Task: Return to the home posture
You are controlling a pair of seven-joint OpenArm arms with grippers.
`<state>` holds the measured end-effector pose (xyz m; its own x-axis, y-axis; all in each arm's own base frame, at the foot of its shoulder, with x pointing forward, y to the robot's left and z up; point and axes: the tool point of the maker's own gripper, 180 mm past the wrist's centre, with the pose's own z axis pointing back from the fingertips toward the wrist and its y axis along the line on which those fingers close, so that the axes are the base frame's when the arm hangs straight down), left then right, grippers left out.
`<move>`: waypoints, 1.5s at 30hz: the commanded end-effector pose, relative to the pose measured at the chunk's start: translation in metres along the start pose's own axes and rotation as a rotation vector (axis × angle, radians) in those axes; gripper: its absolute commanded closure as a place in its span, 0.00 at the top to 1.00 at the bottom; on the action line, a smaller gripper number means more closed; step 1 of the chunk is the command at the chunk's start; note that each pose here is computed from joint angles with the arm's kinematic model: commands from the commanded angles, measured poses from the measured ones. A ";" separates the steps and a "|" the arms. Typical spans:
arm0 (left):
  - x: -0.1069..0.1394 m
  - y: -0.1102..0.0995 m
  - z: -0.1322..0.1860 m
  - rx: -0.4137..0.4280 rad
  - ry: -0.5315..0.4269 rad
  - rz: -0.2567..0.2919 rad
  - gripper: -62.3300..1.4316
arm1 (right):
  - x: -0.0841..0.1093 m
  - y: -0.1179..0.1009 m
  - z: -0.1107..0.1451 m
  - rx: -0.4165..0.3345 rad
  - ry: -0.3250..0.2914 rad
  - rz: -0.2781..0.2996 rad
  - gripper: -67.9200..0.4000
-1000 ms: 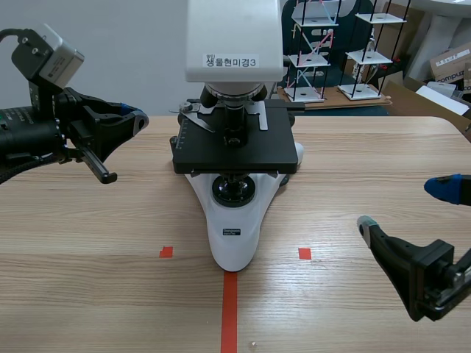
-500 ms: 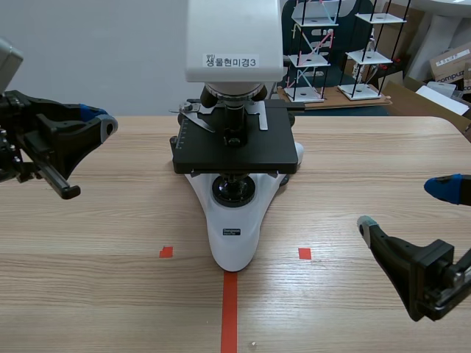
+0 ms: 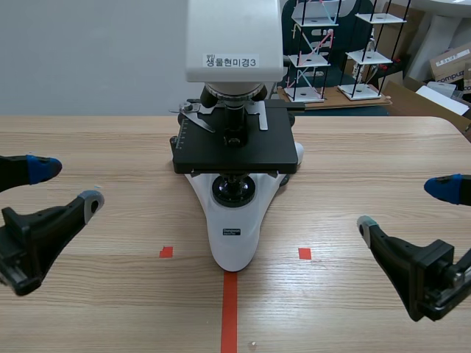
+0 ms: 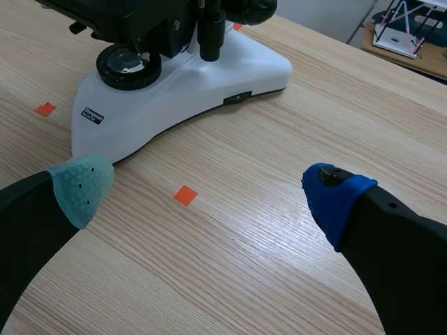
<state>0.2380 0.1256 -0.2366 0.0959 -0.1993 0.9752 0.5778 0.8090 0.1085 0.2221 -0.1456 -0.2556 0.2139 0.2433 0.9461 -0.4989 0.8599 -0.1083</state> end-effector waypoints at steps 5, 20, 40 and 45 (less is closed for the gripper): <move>0.021 -0.014 0.013 0.005 -0.061 -0.038 0.81 | 0.009 -0.001 0.000 0.004 -0.025 0.011 0.88; 0.030 -0.043 0.027 -0.036 -0.001 -0.010 1.00 | 0.009 -0.001 0.000 0.004 -0.026 0.011 0.88; 0.027 -0.042 0.028 -0.030 0.007 -0.007 1.00 | 0.009 -0.001 0.000 0.004 -0.025 0.011 0.88; 0.028 -0.042 0.028 -0.030 0.006 -0.007 1.00 | 0.009 -0.001 0.000 0.004 -0.025 0.011 0.88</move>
<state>0.1926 0.1026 -0.2139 0.1100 -0.2303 0.9669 0.6086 0.7847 0.1177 0.2221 -0.1456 -0.2556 0.2139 0.2433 0.9461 -0.4989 0.8599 -0.1083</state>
